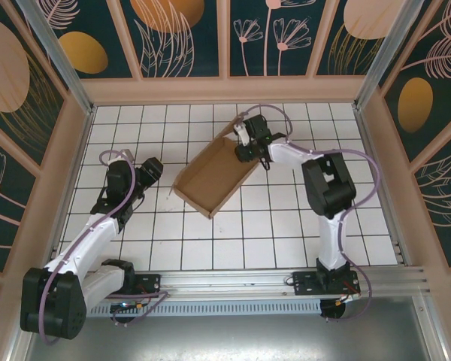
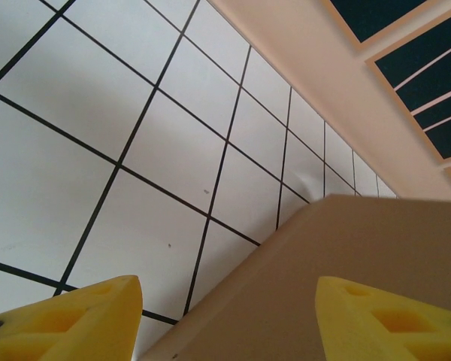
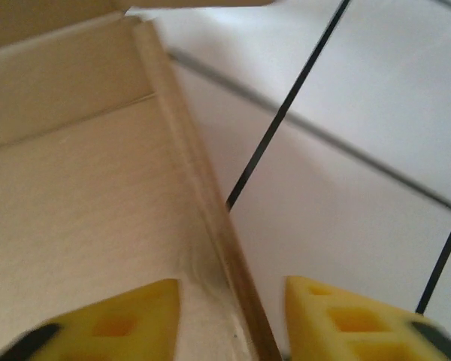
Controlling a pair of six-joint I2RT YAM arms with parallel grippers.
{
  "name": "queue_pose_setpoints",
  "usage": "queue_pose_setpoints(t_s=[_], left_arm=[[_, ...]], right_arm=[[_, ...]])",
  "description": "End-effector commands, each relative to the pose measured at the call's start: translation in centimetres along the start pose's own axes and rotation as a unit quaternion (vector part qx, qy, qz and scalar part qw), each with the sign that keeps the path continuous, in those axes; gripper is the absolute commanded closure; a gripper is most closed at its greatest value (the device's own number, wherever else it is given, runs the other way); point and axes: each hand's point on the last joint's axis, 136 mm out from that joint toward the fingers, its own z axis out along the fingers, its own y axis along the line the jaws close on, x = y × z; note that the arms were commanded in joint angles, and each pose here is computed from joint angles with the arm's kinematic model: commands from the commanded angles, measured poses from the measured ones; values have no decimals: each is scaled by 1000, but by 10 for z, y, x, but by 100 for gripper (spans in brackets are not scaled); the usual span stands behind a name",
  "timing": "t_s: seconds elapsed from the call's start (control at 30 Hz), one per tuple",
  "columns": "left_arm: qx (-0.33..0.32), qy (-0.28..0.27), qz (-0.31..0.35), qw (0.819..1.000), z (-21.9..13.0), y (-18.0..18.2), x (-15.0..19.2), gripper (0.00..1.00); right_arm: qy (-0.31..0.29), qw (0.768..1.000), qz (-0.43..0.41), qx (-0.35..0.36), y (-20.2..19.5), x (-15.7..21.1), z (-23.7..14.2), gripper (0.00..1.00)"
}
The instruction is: Fold the paper box
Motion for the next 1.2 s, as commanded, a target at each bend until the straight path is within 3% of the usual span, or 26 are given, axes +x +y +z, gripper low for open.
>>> queue_pose_setpoints(t_s=[0.0, 0.1, 0.43, 0.63, 0.8, 1.17], left_arm=[[29, -4, 12, 999, 0, -19, -9, 38], [30, 6, 12, 999, 3, -18, -5, 38], [21, 4, 13, 1000, -4, -16, -6, 37], [18, 0, 15, 1000, -5, -17, -9, 38], [20, -1, 17, 1000, -5, -20, -11, 38], [22, -8, 23, 999, -4, -22, -15, 37]], right_arm=[[-27, 999, 11, -25, 8, -7, -32, 42], [-37, 999, 23, -14, -2, -18, -33, 31], [-9, 1000, 19, 15, -10, -21, 16, 33], [16, 1000, 8, 20, -9, -15, 35, 51], [25, 996, -24, 82, -14, -5, 35, 67], [55, 977, -48, 202, -35, 16, 25, 85]])
